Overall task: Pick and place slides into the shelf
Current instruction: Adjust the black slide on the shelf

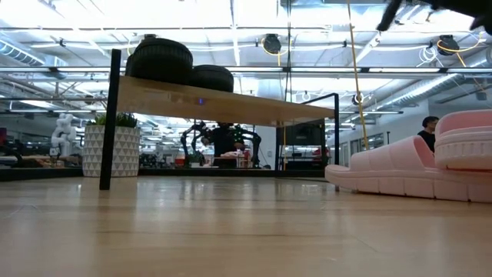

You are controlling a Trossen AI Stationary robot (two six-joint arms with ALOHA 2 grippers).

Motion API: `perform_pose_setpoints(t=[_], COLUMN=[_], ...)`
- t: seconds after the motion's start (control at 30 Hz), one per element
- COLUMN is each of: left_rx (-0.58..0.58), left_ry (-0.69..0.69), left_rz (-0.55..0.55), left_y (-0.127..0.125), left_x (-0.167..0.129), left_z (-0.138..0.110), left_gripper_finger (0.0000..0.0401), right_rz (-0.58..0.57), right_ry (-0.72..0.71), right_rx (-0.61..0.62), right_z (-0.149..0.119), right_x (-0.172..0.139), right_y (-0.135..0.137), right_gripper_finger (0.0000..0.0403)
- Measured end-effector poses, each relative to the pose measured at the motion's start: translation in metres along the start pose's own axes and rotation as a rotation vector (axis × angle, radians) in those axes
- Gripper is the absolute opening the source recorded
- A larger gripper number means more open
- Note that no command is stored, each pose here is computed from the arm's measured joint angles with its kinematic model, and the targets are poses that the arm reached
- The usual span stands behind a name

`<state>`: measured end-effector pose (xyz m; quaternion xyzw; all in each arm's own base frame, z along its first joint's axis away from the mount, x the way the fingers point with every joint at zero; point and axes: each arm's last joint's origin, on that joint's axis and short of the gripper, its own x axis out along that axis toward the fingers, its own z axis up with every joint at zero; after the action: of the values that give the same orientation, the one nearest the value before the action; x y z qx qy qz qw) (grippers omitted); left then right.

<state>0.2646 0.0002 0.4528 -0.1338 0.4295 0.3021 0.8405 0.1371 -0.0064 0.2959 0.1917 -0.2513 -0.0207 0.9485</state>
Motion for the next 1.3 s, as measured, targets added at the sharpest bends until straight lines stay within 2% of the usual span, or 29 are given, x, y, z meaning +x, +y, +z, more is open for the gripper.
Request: perform_pose_setpoints(t=[0.1, 0.2, 0.3, 0.47, 0.63, 0.8, 1.0, 1.13, 1.3], left_rx=[-0.03, -0.044, -0.063, -0.09, -0.09, -0.048, 0.014, 0.042, 0.087], left_ry=[-0.124, -0.203, -0.251, -0.305, -0.33, -0.362, -0.391, -0.412, -0.421], left_rz=[-0.021, -0.056, -0.078, -0.117, -0.136, -0.143, -0.125, -0.097, -0.076], left_y=[0.013, 0.023, 0.034, 0.052, 0.062, 0.073, 0.08, 0.084, 0.086], left_x=[-0.03, -0.054, -0.071, -0.094, -0.105, -0.116, -0.123, -0.126, -0.127], left_z=[0.008, 0.01, 0.006, -0.005, -0.01, -0.017, -0.021, -0.023, -0.023], left_gripper_finger=[0.0001, 0.0, 0.0001, 0.0002, 0.0001, 0.0004, 0.0006, 0.0009, 0.0002], right_rz=[0.028, 0.032, 0.036, 0.066, -0.056, -0.157, -0.282, -0.31, -0.378], right_ry=[0.098, 0.27, 0.424, 0.558, 0.67, 0.698, 0.735, 0.767, 0.786], right_rx=[-0.048, -0.11, -0.184, -0.342, -0.467, -0.493, -0.52, -0.508, -0.532], right_z=[-0.001, -0.008, -0.02, -0.036, -0.058, -0.079, -0.098, -0.11, -0.117], right_x=[0.024, 0.055, 0.088, 0.144, 0.182, 0.203, 0.207, 0.207, 0.207], right_y=[0.005, 0.008, 0.008, 0.009, -0.002, -0.013, -0.029, -0.038, -0.049], right_gripper_finger=[0.0, 0.0, 0.0, 0.0001, 0.0029, 0.0095, 0.0168, 0.019, 0.0196])
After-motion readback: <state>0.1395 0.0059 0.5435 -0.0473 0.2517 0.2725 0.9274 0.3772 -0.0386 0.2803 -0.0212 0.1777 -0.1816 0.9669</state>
